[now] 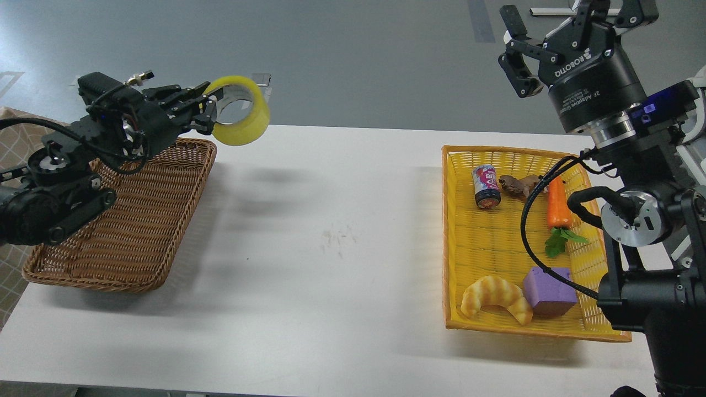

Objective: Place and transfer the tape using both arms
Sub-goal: 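Carry the tape with the left gripper over the wicker basket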

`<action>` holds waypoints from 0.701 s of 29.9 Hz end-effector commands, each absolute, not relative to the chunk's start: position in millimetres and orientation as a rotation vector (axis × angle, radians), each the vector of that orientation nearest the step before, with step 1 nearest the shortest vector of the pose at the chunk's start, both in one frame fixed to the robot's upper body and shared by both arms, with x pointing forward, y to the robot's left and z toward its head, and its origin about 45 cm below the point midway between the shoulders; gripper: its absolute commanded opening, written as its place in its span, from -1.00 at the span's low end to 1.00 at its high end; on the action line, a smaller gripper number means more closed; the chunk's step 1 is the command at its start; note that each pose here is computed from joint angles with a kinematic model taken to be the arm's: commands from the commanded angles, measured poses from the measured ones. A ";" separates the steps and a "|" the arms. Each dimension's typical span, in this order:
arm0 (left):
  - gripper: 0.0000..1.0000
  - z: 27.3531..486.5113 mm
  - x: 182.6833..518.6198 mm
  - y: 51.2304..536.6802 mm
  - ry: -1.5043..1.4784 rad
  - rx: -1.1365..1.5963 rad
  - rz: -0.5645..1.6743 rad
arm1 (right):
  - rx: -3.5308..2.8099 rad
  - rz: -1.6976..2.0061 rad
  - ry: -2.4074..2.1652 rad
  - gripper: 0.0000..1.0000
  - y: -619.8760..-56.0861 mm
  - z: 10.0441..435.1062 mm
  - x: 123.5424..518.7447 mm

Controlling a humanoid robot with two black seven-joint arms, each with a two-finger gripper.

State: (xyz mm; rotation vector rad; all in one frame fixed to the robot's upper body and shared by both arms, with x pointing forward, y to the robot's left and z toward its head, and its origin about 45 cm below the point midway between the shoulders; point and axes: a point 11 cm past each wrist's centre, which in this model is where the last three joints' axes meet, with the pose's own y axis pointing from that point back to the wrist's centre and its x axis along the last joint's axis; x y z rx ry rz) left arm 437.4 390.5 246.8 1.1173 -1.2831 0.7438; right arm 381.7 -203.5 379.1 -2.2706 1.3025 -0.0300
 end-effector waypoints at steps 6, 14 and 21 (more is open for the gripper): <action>-1.00 228.9 400.1 459.5 -1.212 1.230 0.817 | -2.277 -0.009 1.314 1.00 -203.9 371.2 380.3; -1.00 174.7 343.9 484.4 -1.194 1.255 0.777 | -2.308 -0.031 1.334 1.00 -199.9 364.7 379.5; -1.00 167.2 334.9 508.8 -1.154 1.330 0.801 | -2.306 -0.023 1.342 1.00 -201.1 361.1 378.0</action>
